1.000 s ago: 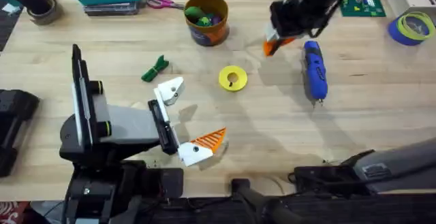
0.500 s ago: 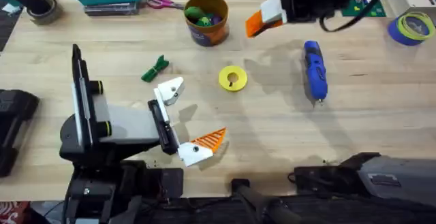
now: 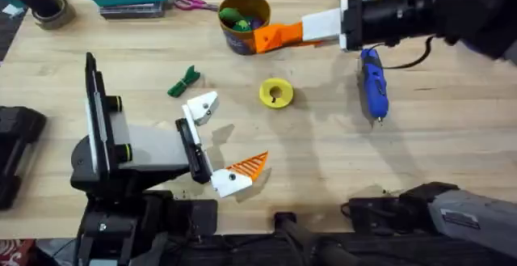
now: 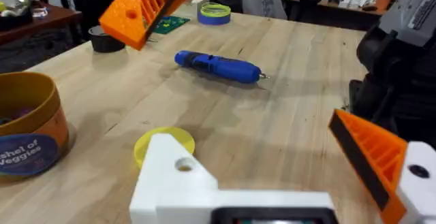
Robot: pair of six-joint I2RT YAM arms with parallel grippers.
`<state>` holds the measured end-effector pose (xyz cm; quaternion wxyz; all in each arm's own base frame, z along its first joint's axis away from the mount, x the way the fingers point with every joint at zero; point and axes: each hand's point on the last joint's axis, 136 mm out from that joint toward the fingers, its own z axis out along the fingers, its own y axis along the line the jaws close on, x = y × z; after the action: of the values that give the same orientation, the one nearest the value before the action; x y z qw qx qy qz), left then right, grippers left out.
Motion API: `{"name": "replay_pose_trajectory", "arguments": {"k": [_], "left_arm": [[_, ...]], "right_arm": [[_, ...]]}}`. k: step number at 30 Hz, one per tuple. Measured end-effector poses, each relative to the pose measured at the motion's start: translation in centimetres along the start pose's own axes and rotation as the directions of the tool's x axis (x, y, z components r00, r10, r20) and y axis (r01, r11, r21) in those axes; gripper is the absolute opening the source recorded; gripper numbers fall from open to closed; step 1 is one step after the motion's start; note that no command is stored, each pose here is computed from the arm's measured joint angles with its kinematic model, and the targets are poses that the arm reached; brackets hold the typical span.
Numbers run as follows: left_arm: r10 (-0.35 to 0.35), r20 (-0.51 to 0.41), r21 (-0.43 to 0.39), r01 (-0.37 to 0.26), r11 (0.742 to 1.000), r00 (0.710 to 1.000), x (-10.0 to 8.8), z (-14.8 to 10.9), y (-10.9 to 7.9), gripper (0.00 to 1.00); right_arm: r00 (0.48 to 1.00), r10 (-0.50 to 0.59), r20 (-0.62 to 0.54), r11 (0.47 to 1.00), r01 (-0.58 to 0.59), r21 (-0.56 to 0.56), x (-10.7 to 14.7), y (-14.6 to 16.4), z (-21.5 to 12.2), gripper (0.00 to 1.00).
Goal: Pick up the gripper from the table and insert it into the empty holder that is missing its gripper. Then pick up a screw, insert it into the mounting hole, and use the screwdriver to tighten it. Finally, clean up the table by picking up the vegetable and placing it into the bucket.
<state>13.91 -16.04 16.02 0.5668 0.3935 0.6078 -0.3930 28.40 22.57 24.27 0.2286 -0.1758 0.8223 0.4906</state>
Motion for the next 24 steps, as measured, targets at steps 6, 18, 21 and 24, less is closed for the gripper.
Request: {"name": "replay_pose_trajectory", "arguments": {"k": [6, 18, 21, 24], "left_arm": [[0.000, 0.000, 0.000, 0.000, 1.000, 1.000, 0.0, 0.0, 0.0, 0.986], [0.000, 0.000, 0.000, 0.000, 1.000, 1.000, 0.0, 0.0, 0.0, 0.986], [0.000, 0.000, 0.000, 0.000, 1.000, 1.000, 0.0, 0.0, 0.0, 0.986], [0.000, 0.000, 0.000, 0.000, 1.000, 1.000, 0.0, 0.0, 0.0, 0.986]], "right_arm": [[0.999, 0.027, 0.042, 0.968, -0.015, -0.251, 0.9, 0.3, -0.3, 0.009], [0.999, 0.042, -0.015, 0.870, -0.044, -0.491, 3.4, 1.4, -0.8, 0.009], [0.995, 0.082, -0.058, 0.859, -0.100, -0.502, 3.9, 1.4, -0.8, 0.009], [0.988, 0.123, -0.091, 0.852, -0.152, -0.501, 4.2, 1.3, -0.8, 0.009]]}}
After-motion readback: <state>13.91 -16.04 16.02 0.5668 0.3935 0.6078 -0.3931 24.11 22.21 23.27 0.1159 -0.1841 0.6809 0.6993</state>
